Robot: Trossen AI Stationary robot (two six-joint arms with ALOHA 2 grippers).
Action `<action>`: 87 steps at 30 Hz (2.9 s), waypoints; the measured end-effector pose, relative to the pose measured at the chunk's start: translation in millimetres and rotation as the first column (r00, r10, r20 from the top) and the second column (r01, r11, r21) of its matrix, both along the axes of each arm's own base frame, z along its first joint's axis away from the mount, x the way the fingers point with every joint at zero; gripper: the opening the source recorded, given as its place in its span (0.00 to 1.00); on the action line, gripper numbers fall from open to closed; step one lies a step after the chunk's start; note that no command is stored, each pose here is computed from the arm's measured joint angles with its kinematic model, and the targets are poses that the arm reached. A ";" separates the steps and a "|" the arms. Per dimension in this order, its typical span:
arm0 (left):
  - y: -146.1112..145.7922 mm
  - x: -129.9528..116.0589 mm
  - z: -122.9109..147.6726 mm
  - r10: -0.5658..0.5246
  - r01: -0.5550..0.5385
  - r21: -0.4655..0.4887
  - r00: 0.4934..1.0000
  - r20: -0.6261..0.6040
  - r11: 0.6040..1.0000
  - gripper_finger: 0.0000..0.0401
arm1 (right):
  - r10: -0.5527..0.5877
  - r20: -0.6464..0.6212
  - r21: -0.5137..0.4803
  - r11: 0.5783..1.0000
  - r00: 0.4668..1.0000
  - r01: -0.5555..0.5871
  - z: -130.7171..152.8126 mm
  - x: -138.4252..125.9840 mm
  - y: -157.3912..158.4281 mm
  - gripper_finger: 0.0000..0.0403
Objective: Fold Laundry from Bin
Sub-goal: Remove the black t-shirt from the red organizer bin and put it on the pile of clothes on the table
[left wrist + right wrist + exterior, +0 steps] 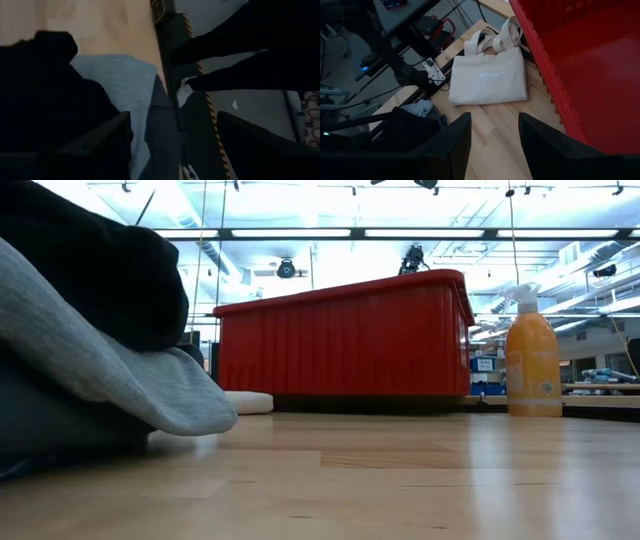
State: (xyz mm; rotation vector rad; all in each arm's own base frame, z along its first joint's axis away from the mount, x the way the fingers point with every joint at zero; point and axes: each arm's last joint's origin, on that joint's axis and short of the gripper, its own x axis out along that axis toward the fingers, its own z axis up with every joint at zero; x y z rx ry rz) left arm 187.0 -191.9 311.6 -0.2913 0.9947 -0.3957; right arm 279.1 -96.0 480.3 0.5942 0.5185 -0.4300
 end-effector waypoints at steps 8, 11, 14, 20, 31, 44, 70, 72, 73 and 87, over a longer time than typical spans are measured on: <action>24.0 -15.9 8.5 0.123 -0.087 0.294 0.987 -0.107 0.952 0.72 | 0.040 -0.038 0.012 0.999 0.998 -0.040 -7.4 5.0 10.4 0.43; 37.0 -22.0 -3.2 0.239 -0.164 0.455 0.965 -0.112 0.875 0.70 | 0.080 -0.088 0.030 0.997 0.993 -0.078 -22.4 13.4 19.7 0.43; 41.7 -17.7 -18.4 0.271 -0.185 0.474 0.955 -0.119 0.861 0.69 | 0.128 -0.137 0.056 0.991 0.982 -0.121 -45.7 26.5 32.0 0.43; 32.5 -9.1 -45.4 0.228 -0.170 0.332 0.963 -0.144 0.928 0.64 | 0.271 -0.145 0.154 0.956 0.952 -0.248 -91.5 51.1 67.1 0.43; 38.9 -1.4 -50.9 0.197 -0.145 0.345 0.973 -0.121 0.927 0.56 | 0.284 -0.368 0.209 0.953 0.885 -0.219 -191.9 46.6 48.7 0.43; 51.5 6.6 -51.6 0.225 -0.163 0.355 0.964 -0.141 0.921 0.54 | 0.269 -0.374 0.213 0.956 0.888 -0.200 -225.3 6.4 -50.9 0.43; 54.9 19.8 -47.6 0.272 -0.250 0.115 0.930 -0.249 0.961 0.54 | 0.091 -0.326 0.017 0.996 0.941 -0.090 -213.4 -31.7 -125.7 0.43; 44.9 22.6 -43.0 0.191 -0.192 0.017 0.958 -0.216 0.981 0.54 | 0.132 -0.236 0.069 0.990 0.963 -0.119 -209.3 -32.8 -127.4 0.43; 40.0 23.2 -40.8 0.164 -0.171 -0.018 0.967 -0.193 0.985 0.54 | 0.156 -0.189 0.100 0.985 0.970 -0.139 -207.6 -31.0 -126.1 0.43; 26.2 7.7 -43.2 0.165 -0.173 -0.011 0.951 -0.262 0.985 0.54 | 0.303 0.016 0.124 0.945 0.953 -0.302 -194.1 21.9 -74.2 0.43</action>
